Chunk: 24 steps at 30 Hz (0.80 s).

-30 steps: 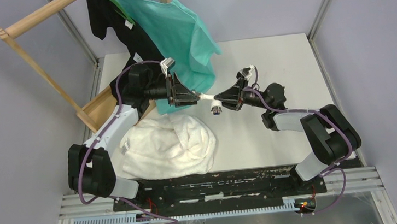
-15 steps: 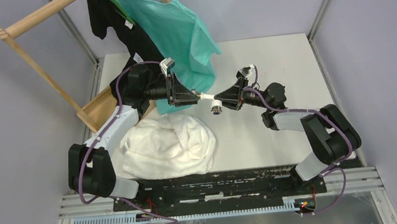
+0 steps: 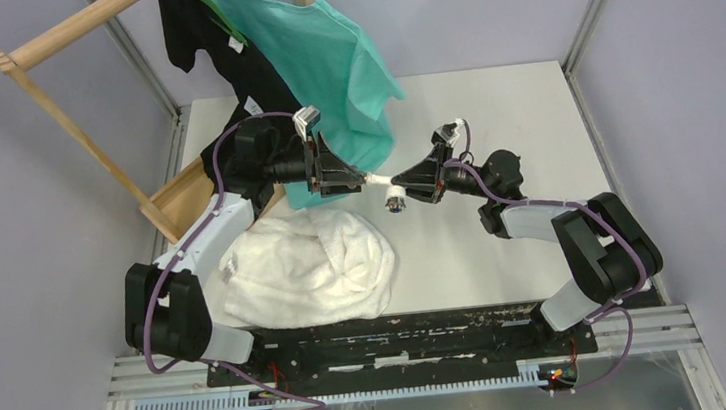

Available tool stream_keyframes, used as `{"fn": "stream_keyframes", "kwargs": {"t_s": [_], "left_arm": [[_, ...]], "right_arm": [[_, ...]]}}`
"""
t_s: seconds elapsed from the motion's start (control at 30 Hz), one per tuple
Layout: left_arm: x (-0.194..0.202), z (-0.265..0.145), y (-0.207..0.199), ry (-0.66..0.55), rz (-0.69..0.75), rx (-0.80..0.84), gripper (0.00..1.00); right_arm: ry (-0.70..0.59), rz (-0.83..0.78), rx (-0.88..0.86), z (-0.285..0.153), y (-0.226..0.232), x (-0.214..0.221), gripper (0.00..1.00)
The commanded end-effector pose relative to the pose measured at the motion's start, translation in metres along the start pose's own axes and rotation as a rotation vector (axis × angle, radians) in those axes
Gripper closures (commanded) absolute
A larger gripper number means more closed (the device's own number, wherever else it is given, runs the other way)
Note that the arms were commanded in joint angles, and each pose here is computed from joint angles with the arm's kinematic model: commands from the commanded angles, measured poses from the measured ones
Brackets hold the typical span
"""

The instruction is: Install the water faucets

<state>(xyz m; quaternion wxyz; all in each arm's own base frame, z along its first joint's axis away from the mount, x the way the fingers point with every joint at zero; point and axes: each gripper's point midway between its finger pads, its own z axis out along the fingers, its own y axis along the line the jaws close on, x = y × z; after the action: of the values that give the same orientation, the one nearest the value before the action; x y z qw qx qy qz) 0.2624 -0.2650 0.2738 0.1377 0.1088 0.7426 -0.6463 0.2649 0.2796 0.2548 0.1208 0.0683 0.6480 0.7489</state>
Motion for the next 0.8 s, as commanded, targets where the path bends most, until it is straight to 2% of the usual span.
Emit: {"fn": "stream_keyframes", "kwargs": {"t_s": [0.0, 0.17, 0.33, 0.47, 0.77], "left_arm": [[-0.004, -0.005, -0.024, -0.007, 0.082, 0.052, 0.33], [-0.002, -0.005, -0.024, 0.006, 0.081, 0.063, 0.35], [0.000, -0.005, -0.022, 0.009, 0.073, 0.063, 0.44], [0.001, -0.006, -0.022, 0.006, 0.072, 0.060, 0.35], [0.005, -0.006, -0.017, 0.011, 0.067, 0.051, 0.32]], "right_arm": [[0.067, -0.114, -0.073, 0.002, 0.029, 0.012, 0.99], [0.087, -0.116, -0.087, 0.003, 0.033, 0.016, 0.99], [0.074, -0.101, -0.080, 0.003, 0.028, 0.014, 0.99], [0.056, -0.086, -0.096, 0.004, 0.028, 0.010, 0.99], [0.014, -0.060, -0.134, 0.006, 0.030, 0.001, 0.99]]}}
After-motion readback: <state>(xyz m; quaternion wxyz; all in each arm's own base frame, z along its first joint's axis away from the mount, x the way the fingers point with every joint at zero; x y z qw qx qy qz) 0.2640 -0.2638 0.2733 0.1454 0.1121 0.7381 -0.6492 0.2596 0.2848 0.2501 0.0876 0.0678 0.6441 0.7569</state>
